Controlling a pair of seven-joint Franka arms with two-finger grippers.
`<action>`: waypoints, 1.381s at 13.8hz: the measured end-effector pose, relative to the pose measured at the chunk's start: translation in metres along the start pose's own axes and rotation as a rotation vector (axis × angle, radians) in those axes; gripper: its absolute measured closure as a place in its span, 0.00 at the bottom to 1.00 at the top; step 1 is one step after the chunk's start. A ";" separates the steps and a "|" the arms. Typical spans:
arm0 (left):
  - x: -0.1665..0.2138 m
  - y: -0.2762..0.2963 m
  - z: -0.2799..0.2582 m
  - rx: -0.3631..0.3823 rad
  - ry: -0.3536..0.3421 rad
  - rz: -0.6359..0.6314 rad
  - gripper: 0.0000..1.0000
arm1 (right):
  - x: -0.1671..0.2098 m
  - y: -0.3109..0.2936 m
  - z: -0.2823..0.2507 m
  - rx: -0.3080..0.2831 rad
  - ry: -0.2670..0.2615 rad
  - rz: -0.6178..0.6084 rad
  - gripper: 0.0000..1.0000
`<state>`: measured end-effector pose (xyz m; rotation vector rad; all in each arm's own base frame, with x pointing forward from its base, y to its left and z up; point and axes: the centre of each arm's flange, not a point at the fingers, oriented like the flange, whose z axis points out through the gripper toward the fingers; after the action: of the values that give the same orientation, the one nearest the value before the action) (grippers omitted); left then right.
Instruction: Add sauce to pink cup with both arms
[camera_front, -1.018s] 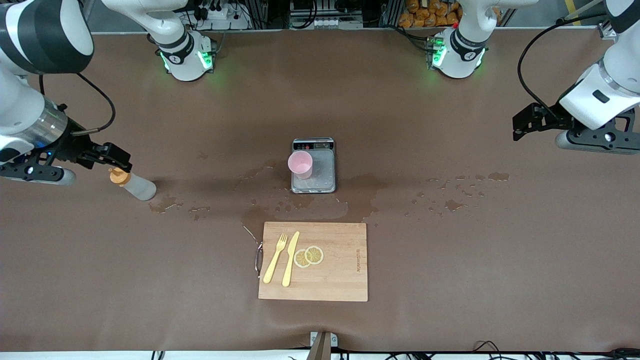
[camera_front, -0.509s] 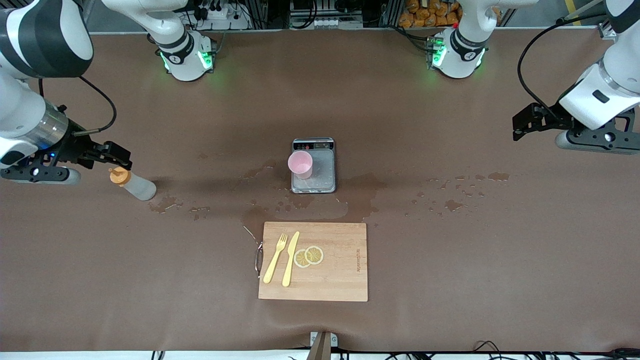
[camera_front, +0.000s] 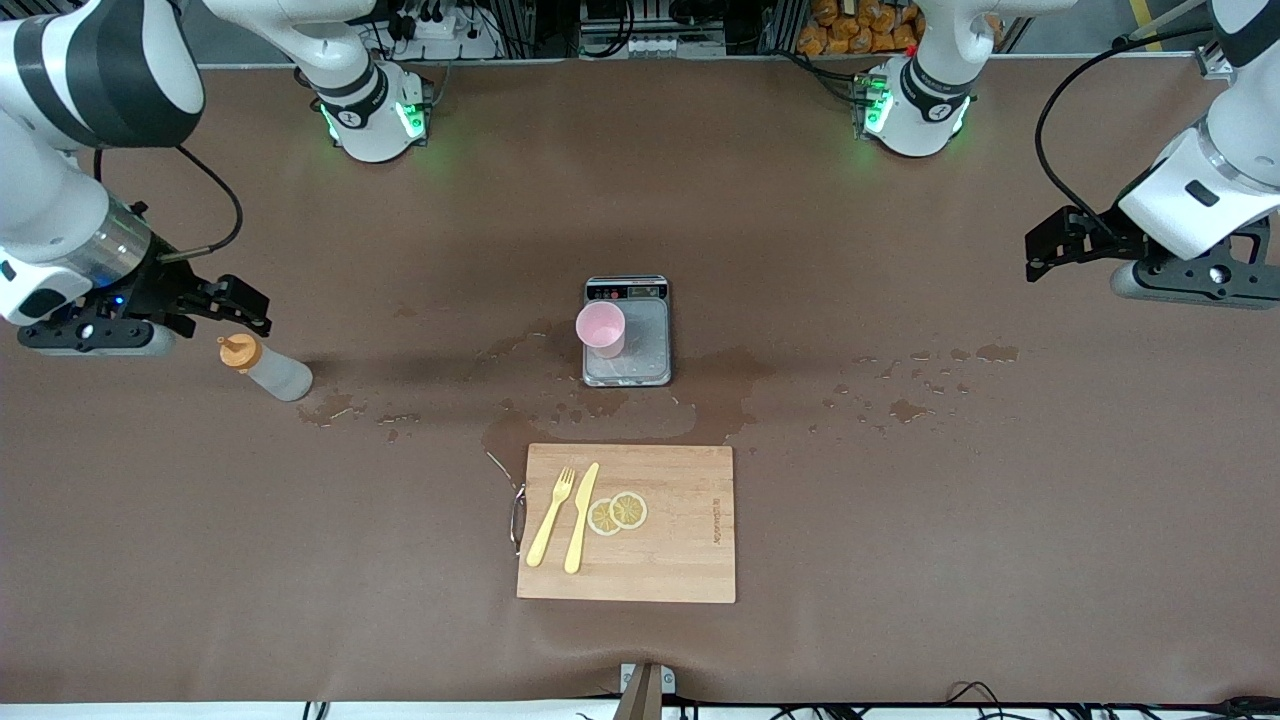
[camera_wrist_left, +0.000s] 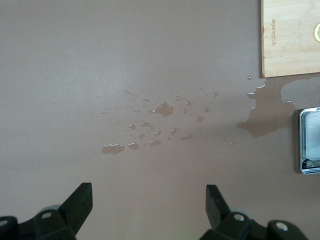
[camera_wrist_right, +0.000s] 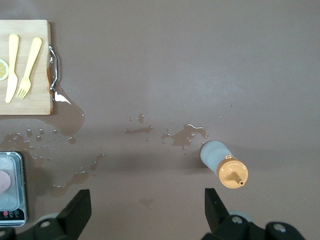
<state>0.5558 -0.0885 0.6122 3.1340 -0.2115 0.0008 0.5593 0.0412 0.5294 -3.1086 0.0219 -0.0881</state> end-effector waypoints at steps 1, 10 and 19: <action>0.000 0.000 0.000 0.000 -0.001 0.000 0.00 | -0.001 0.000 -0.006 -0.002 0.010 -0.001 0.00; 0.001 0.000 0.001 0.000 -0.003 0.000 0.00 | 0.008 -0.001 -0.079 -0.026 0.115 -0.014 0.00; 0.001 0.000 0.002 0.000 -0.003 0.000 0.00 | 0.009 -0.001 -0.095 -0.025 0.130 -0.014 0.00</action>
<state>0.5566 -0.0886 0.6105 3.1342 -0.2114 -0.0037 0.5631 0.0395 0.6246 -3.1225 0.0051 -0.2925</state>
